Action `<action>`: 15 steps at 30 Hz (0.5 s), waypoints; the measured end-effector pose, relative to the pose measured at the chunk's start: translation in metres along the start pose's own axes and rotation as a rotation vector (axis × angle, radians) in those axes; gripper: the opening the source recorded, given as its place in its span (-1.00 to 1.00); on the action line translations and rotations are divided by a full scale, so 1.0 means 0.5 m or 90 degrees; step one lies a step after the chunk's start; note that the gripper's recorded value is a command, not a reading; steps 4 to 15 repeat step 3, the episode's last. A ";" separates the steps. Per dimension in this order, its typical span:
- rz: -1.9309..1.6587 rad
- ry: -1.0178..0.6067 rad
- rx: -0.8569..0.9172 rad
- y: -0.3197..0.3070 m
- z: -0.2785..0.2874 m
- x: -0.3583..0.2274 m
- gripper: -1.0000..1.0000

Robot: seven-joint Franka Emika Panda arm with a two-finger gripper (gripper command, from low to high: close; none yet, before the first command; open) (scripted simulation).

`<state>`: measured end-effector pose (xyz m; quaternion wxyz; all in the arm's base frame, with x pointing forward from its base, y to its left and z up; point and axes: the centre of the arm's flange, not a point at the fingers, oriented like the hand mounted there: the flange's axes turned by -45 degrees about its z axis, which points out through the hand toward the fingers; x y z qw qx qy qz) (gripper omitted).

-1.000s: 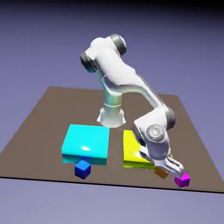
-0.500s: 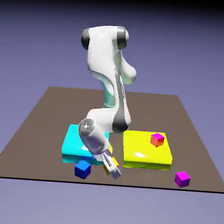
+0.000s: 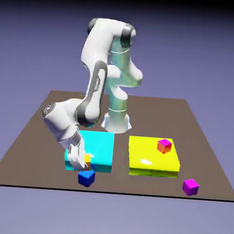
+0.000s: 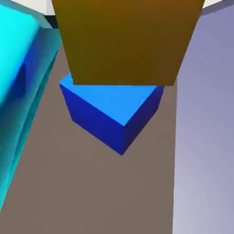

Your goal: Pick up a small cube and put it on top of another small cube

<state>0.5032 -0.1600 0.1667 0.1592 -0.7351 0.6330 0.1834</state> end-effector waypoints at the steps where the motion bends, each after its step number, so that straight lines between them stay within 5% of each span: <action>1: 0.000 0.001 -0.002 0.000 0.000 0.000 1.00; 15: 0.000 -0.003 -0.001 -0.001 -0.021 -0.003 1.00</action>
